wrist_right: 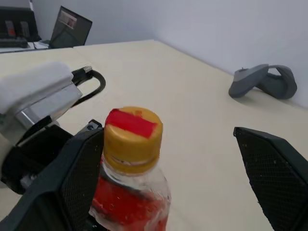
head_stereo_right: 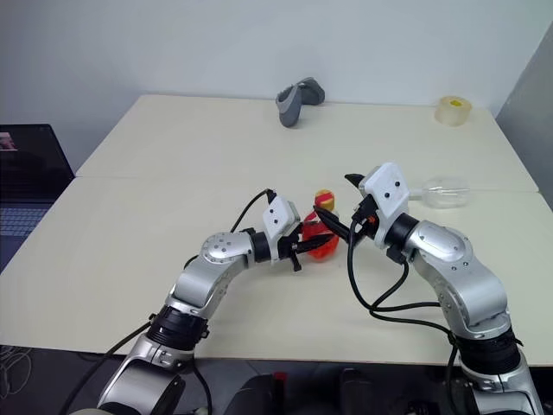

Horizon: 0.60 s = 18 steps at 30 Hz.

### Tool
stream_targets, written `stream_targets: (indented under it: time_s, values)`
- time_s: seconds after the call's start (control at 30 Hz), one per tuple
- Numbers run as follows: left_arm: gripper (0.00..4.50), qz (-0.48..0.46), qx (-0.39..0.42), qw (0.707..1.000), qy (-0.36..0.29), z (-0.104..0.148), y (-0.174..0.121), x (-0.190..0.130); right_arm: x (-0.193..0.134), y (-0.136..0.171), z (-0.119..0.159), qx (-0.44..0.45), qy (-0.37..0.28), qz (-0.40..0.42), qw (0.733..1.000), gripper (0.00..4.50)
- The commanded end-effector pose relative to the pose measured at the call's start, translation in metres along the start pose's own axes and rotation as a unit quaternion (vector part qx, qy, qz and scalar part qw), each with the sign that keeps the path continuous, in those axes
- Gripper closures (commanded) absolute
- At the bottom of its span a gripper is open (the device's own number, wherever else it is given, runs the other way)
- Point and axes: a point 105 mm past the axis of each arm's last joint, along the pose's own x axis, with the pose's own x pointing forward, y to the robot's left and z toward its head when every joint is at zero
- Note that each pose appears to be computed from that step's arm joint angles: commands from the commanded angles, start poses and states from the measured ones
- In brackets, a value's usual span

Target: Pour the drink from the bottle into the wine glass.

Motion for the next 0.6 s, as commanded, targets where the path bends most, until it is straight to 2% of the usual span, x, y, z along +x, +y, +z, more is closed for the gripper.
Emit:
stream_targets:
  time_s: [0.03,0.2,0.43,0.6]
  values:
    - [3.55,-0.006,0.023,0.999,-0.033,0.019,-0.003,0.000,-0.008,-0.012,0.013,-0.005,-0.024,-0.024,0.999,0.00]
    - [3.55,-0.006,0.022,0.999,-0.031,0.018,-0.004,-0.001,-0.020,-0.014,0.014,0.029,-0.027,-0.019,0.999,0.00]
    - [3.55,-0.007,0.021,0.999,-0.032,0.018,-0.003,0.000,-0.027,-0.001,0.015,0.045,-0.014,0.029,0.998,0.00]
    - [3.55,-0.006,0.021,0.999,-0.030,0.017,-0.003,-0.001,-0.034,0.012,0.008,0.041,0.020,0.074,0.996,0.00]
